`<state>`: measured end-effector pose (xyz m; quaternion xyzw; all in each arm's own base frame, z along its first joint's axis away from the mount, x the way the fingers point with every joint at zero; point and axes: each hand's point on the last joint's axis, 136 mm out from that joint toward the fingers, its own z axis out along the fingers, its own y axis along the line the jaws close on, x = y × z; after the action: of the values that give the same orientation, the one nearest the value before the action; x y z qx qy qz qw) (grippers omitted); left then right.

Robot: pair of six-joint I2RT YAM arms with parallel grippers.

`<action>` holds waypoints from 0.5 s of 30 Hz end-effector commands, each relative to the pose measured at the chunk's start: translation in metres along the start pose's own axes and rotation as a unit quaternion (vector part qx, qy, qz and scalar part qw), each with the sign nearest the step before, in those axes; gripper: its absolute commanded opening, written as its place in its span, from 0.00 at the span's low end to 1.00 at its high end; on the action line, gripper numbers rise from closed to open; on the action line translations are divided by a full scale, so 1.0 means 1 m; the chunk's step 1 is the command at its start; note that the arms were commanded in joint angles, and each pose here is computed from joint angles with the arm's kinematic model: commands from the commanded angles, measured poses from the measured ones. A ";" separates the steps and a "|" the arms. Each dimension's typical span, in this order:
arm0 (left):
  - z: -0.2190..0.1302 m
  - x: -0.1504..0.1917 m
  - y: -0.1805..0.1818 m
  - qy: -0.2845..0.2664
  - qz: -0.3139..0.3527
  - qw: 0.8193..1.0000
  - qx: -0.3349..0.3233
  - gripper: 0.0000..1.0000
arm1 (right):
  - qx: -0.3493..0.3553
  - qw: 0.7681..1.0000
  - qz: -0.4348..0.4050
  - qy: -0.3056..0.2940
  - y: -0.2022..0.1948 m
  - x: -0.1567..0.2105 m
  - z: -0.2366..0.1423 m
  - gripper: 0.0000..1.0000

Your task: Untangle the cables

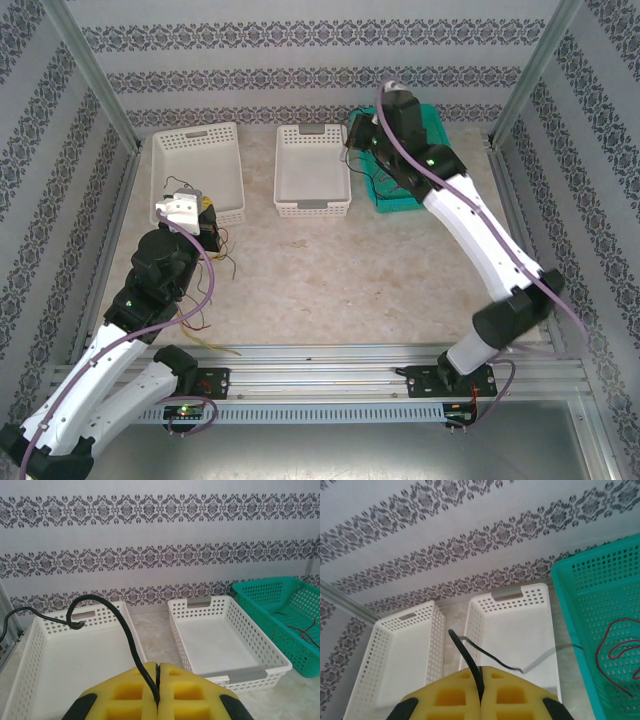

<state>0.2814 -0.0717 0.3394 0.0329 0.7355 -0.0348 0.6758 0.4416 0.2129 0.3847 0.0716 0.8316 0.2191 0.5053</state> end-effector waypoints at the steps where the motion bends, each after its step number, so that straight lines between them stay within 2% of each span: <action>1: -0.003 -0.009 0.001 -0.020 -0.015 1.000 0.003 0.00 | 0.008 0.999 -0.022 0.024 0.006 0.007 0.019 0.00; 6: -0.004 -0.009 0.001 -0.022 -0.014 1.000 0.003 0.00 | 0.024 0.998 -0.022 0.046 0.004 0.019 0.053 0.00; 15: -0.005 -0.012 0.001 -0.024 -0.017 1.000 0.006 0.00 | 0.064 0.992 -0.039 0.098 -0.006 0.062 0.115 0.00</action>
<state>0.2787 -0.0716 0.3428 0.0334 0.7314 -0.0393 0.6800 0.5101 0.2542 0.2986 0.0585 0.8827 0.1695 0.4344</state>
